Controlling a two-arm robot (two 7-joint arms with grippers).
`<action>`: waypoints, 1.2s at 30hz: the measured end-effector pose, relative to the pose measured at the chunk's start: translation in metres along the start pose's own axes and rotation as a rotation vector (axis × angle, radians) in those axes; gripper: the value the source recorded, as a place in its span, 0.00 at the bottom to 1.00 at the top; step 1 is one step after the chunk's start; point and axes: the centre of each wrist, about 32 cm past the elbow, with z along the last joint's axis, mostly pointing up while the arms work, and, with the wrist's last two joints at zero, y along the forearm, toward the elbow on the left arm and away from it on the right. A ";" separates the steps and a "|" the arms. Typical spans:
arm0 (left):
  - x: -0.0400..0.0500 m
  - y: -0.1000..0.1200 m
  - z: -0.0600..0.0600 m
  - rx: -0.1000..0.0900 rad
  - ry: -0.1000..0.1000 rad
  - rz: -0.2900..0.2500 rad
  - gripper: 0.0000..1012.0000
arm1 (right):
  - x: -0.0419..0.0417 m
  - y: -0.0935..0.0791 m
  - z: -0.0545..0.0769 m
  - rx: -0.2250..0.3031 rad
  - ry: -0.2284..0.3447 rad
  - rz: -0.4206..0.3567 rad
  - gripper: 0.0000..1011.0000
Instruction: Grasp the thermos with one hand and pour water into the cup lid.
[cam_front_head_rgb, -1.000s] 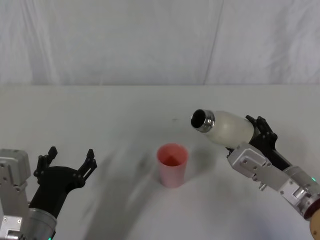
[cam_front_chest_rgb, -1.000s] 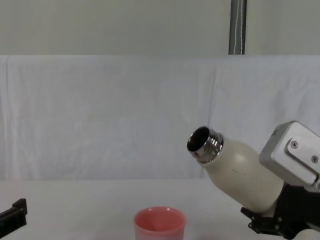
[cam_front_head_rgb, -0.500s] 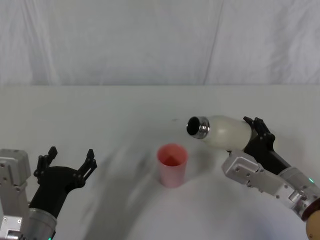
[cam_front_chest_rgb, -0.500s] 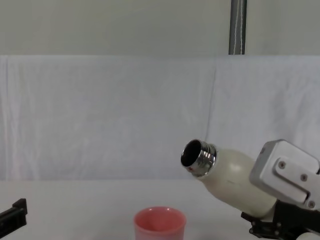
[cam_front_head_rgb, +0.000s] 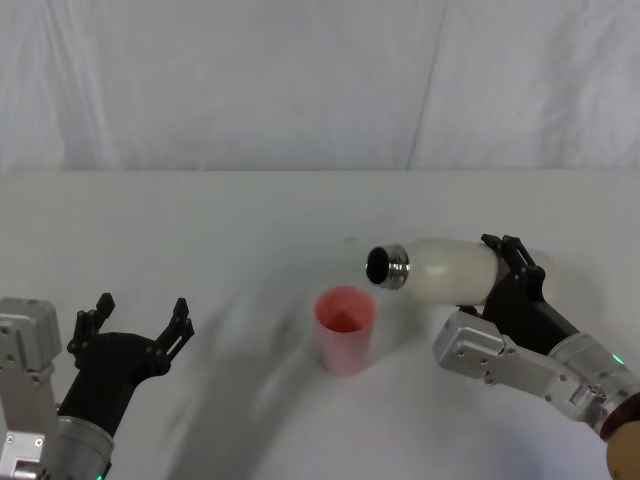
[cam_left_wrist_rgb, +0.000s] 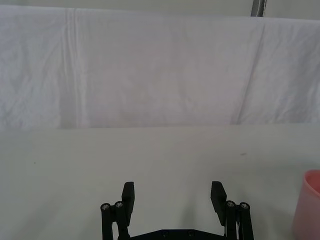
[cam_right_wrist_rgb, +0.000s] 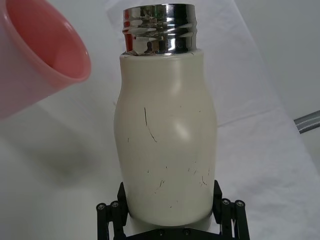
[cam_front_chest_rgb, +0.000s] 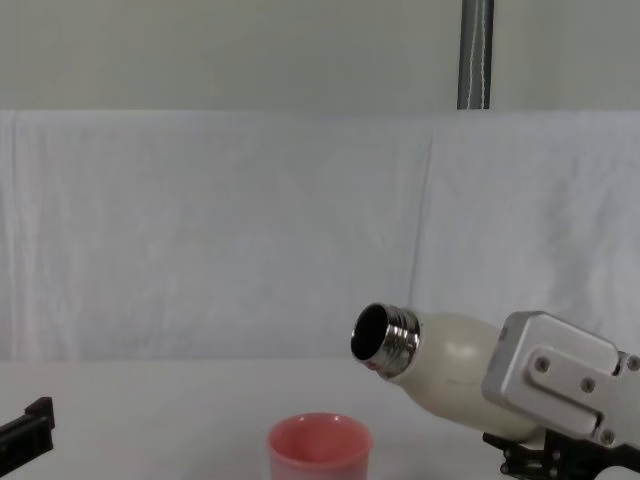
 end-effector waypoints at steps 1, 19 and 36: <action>0.0000 0.000 0.000 0.000 0.000 0.000 0.99 | -0.0002 0.001 0.000 -0.001 -0.010 0.001 0.95; 0.0000 0.000 0.000 0.000 0.000 0.000 0.99 | 0.0004 0.008 -0.003 -0.011 -0.114 -0.004 0.95; 0.0000 0.000 0.000 0.000 0.000 0.000 0.99 | 0.0020 0.014 -0.005 0.004 -0.216 -0.025 0.95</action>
